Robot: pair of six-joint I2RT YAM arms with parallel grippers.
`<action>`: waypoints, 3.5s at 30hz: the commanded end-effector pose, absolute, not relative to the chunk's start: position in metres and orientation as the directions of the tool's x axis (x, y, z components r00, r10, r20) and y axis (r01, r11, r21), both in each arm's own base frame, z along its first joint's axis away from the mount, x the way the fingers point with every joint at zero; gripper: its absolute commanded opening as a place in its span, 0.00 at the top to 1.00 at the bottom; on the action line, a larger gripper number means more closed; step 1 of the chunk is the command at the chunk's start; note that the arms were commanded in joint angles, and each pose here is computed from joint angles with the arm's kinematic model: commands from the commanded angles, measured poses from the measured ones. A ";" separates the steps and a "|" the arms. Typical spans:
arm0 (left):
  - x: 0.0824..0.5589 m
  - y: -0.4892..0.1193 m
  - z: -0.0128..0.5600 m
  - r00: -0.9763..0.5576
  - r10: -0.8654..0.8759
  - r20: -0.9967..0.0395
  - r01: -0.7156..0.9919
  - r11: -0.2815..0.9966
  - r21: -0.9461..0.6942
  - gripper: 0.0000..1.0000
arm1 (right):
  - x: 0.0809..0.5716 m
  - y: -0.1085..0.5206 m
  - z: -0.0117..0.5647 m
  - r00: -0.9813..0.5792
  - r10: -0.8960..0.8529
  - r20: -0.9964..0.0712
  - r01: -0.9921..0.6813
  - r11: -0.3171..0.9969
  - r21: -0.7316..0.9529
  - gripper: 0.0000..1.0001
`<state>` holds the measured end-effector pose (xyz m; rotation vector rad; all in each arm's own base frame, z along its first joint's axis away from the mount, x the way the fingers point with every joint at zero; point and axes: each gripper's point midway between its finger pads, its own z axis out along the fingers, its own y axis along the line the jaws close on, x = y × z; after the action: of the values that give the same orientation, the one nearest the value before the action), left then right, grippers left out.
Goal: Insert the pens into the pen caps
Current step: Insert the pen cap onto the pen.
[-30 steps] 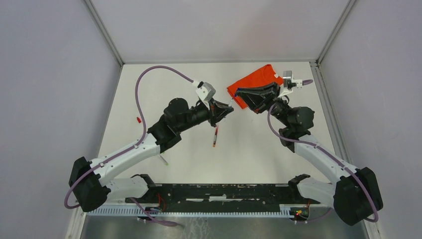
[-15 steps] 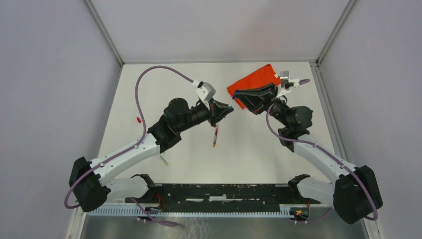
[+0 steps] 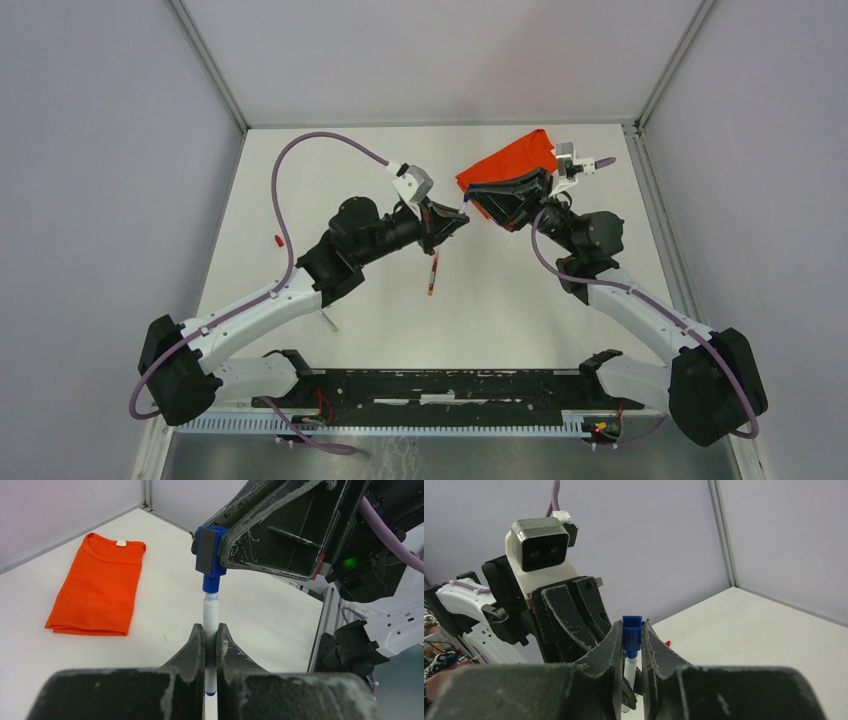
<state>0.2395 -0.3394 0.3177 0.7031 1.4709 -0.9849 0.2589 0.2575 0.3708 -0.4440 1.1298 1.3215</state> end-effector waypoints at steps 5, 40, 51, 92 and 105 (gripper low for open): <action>0.242 -0.331 0.339 -0.075 -0.156 -0.985 0.857 0.495 -0.144 0.98 | 0.249 0.265 0.368 -0.164 0.511 -0.844 -0.924 0.220 0.312 1.00; 0.246 -0.324 0.343 -0.066 -0.172 -0.983 0.834 0.531 -0.148 0.98 | 0.254 0.259 0.397 -0.013 0.413 -0.911 -0.894 0.404 0.196 0.37; 0.244 -0.326 0.344 -0.064 -0.164 -0.984 0.846 0.515 -0.141 0.98 | 0.278 0.265 0.411 -0.056 0.416 -0.908 -0.864 0.435 0.253 0.31; 0.249 -0.315 0.399 0.072 -0.239 -0.968 0.826 0.558 -0.077 0.98 | 0.262 0.297 0.315 -0.304 0.201 -0.931 -0.852 0.380 0.360 1.00; 0.266 -0.302 0.464 0.225 -0.301 -0.927 0.763 0.646 -0.025 0.98 | 0.220 0.315 0.215 -0.486 0.108 -0.867 -0.794 0.360 0.489 1.00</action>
<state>0.2529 -0.3183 0.2876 0.7206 1.6284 -0.7772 0.2729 0.2900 0.3362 -0.4444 1.3481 1.1237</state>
